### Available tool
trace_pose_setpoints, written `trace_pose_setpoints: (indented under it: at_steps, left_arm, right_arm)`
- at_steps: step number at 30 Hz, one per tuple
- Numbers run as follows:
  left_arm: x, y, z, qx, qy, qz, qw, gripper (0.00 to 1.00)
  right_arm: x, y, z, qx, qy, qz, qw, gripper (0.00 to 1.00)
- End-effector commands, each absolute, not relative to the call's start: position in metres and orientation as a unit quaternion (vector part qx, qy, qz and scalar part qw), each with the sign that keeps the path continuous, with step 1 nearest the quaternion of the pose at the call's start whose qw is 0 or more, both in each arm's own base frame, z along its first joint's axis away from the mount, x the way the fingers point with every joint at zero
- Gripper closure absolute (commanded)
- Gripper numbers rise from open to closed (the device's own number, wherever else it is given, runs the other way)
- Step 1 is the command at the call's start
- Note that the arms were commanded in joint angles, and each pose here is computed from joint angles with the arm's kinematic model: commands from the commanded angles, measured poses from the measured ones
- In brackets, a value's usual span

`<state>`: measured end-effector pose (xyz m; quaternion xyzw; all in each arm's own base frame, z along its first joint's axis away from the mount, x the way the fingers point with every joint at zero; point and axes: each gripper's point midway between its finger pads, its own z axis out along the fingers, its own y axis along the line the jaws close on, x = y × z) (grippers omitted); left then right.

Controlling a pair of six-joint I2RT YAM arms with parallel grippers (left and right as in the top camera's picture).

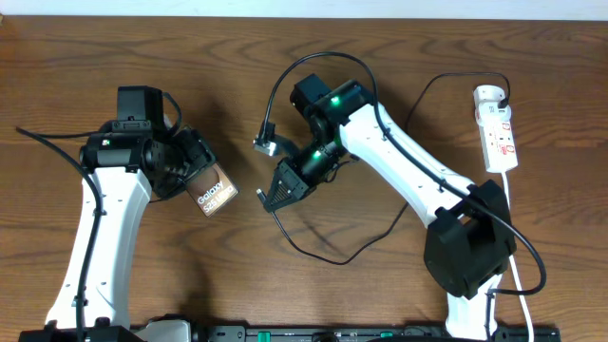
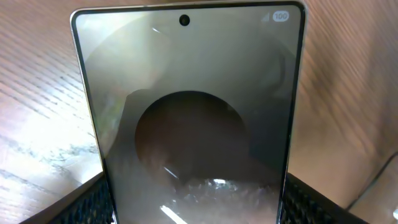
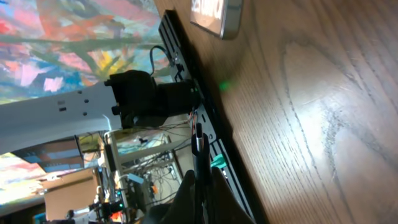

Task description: Plug charger to phone and switch on socket

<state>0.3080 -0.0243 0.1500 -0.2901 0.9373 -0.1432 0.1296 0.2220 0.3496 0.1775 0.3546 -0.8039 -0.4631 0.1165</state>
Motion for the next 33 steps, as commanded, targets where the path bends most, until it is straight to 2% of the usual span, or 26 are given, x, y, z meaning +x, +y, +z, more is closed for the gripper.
trace_pose_setpoints:
  at_steps: [1,15,33]
  left_arm:
    - [0.307,-0.039,0.154,-0.25,0.944,-0.177,0.125,0.93]
    - [0.313,-0.07,0.17,-0.222,0.928,-0.274,0.119,0.93]
    - [0.318,-0.06,0.167,-0.25,0.926,-0.25,0.129,0.93]
  right_arm:
    - [0.214,0.357,0.176,0.368,-0.792,-0.473,0.122,0.99]
    - [0.205,0.362,0.156,0.364,-0.795,-0.467,0.132,0.99]
    - [0.205,0.366,0.157,0.351,-0.789,-0.485,0.138,0.99]
